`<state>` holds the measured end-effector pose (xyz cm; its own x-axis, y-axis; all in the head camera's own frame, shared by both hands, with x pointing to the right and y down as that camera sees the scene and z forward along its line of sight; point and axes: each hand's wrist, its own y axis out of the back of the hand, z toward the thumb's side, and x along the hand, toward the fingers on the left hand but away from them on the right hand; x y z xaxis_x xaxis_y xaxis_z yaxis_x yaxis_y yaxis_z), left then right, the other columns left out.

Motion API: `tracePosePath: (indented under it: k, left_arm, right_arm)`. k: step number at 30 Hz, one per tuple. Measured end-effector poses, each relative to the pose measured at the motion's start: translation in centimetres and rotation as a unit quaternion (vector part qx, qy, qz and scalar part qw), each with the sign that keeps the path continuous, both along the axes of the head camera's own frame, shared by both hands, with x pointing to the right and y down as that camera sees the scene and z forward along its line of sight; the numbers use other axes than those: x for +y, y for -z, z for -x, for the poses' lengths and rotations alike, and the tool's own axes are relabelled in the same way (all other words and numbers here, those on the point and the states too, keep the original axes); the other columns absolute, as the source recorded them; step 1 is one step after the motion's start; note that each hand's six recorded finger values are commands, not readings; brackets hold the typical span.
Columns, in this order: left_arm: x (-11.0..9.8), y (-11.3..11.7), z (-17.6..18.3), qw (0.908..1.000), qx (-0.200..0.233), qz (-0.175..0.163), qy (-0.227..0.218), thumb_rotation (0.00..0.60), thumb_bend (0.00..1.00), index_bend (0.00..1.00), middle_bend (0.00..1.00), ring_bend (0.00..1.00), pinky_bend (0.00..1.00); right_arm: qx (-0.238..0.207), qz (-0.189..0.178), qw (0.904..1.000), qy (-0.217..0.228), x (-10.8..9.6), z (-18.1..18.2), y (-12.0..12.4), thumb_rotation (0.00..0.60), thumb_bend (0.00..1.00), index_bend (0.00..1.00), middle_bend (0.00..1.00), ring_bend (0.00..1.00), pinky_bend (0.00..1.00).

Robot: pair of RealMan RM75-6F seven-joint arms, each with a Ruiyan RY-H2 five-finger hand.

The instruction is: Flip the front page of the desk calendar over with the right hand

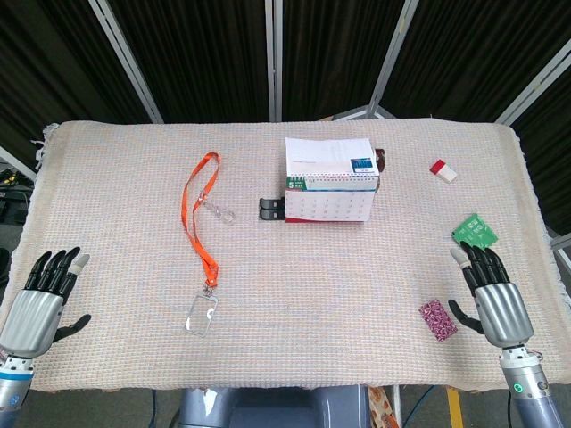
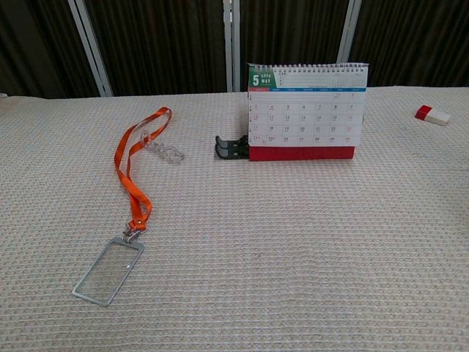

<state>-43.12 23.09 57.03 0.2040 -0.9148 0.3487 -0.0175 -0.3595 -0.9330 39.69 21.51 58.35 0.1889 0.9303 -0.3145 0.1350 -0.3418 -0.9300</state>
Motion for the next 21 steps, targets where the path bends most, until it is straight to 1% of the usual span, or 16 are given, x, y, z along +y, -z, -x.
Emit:
tracePosePath:
  k: [6,9,10,11,12,13,14,16,18,19,21]
  left_arm:
    - [0.0,0.0,0.0,1.0,-0.001,0.001,0.0,0.6,0.09,0.0,0.0,0.0,0.0]
    - [-0.1,0.1,0.0,1.0,0.001,-0.002,0.001,0.6,0.09,0.0,0.0,0.0,0.0]
    - [-0.1,0.1,0.0,1.0,0.001,-0.003,0.001,0.6,0.09,0.0,0.0,0.0,0.0]
    - [-0.1,0.2,0.0,1.0,0.002,-0.004,0.001,0.6,0.09,0.0,0.0,0.0,0.0]
    - [-0.1,0.2,0.0,1.0,0.003,-0.005,0.001,0.6,0.09,0.0,0.0,0.0,0.0]
    - [-0.2,0.3,0.0,1.0,0.004,-0.006,0.002,0.6,0.09,0.0,0.0,0.0,0.0]
    - [-0.2,0.3,0.0,1.0,0.004,-0.007,0.002,0.6,0.09,0.0,0.0,0.0,0.0]
    - [-0.3,0.3,0.0,1.0,0.004,-0.007,0.002,0.6,0.09,0.0,0.0,0.0,0.0]
    - [-0.3,0.3,0.0,1.0,0.005,-0.008,0.003,0.6,0.09,0.0,0.0,0.0,0.0]
    - [-0.4,0.3,0.1,0.9999,0.005,-0.008,0.003,0.6,0.09,0.0,0.0,0.0,0.0]
    - [-0.5,0.4,0.2,0.9999,0.007,-0.009,0.006,0.6,0.09,0.0,0.0,0.0,0.0]
  right_arm:
    - [0.002,0.0,1.0,0.003,0.0,0.1,-0.1,0.6,0.24,0.0,0.0,0.0,0.0]
    - [-0.003,0.001,1.0,0.003,-0.2,0.4,-0.2,0.6,0.24,0.0,0.0,0.0,0.0]
    - [-0.007,0.002,1.0,0.002,-0.3,0.6,-0.2,0.6,0.24,0.0,0.0,0.0,0.01]
    - [-0.014,0.002,0.9999,0.0,-0.4,0.8,-0.2,0.6,0.24,0.0,0.03,0.02,0.07]
    - [-0.02,0.003,0.9998,-0.002,-0.5,1.1,-0.1,0.6,0.24,0.0,0.06,0.05,0.13]
    - [-0.027,0.002,0.9996,-0.005,-0.6,1.3,-0.1,0.6,0.24,0.0,0.14,0.13,0.23]
    - [-0.038,0.001,0.9992,-0.01,-0.9,1.7,-0.1,0.6,0.24,0.0,0.24,0.24,0.34]
    - [-0.062,0.002,0.9978,-0.023,-1.3,2.5,-0.1,0.6,0.24,0.0,0.4,0.41,0.46]
    - [-0.097,0.008,0.9944,-0.041,-1.9,3.5,-0.2,0.6,0.25,0.0,0.55,0.56,0.55]
    - [-0.115,0.012,0.9921,-0.049,-2.1,4.0,-0.3,0.6,0.25,0.0,0.6,0.61,0.58]
    - [-0.163,0.029,0.9836,-0.071,-2.8,5.3,-0.5,0.6,0.26,0.0,0.64,0.65,0.6]
